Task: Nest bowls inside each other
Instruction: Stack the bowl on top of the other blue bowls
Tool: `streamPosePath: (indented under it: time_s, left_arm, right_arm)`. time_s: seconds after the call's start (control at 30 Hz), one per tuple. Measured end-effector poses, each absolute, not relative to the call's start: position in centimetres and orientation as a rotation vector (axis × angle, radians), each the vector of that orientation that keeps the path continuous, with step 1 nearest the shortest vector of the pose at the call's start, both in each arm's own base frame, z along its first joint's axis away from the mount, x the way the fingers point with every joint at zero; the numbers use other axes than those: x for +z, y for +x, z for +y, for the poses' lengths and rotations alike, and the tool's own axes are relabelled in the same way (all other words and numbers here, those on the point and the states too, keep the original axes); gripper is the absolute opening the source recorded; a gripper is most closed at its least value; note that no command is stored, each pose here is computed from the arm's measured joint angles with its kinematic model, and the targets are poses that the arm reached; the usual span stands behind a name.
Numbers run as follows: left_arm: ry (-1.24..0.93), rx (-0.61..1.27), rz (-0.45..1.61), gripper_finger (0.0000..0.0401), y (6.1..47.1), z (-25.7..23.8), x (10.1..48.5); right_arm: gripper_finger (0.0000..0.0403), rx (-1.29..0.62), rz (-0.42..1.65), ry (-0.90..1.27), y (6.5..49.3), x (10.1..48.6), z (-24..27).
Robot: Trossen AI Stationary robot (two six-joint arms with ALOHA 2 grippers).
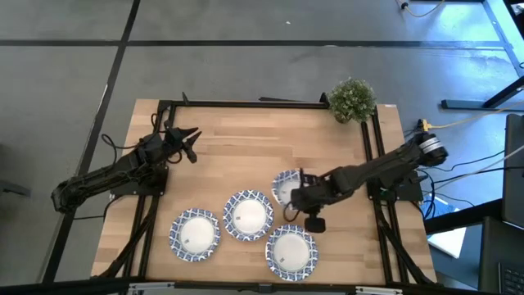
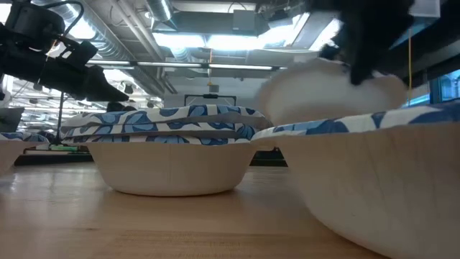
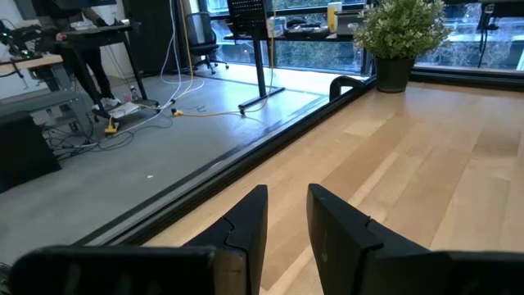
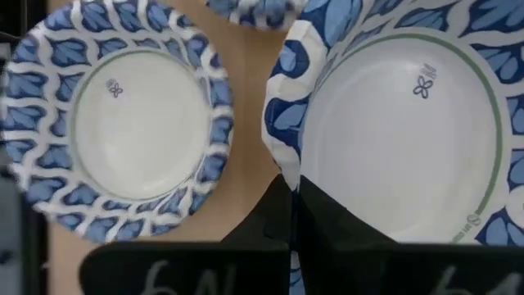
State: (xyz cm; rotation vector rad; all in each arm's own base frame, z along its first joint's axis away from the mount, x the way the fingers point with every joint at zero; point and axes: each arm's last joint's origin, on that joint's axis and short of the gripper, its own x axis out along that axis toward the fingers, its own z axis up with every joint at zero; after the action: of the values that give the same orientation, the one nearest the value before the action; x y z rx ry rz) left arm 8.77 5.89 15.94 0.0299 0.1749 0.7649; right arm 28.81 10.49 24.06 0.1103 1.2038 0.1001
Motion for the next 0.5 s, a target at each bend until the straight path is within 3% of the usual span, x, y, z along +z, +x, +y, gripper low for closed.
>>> streamPosePath:
  time_s: [0.23, 0.5]
  left_arm:
    - [0.030, 0.765, 0.175, 0.0082, 8.8, 5.9, 15.9]
    - [0.030, 0.765, 0.175, 0.0082, 8.8, 5.9, 15.9]
  right_arm:
    - [0.0003, 0.079, 1.249, -0.096, 33.3, 26.1, 11.3]
    - [0.0003, 0.091, 1.159, -0.105, 37.7, 26.9, 12.3]
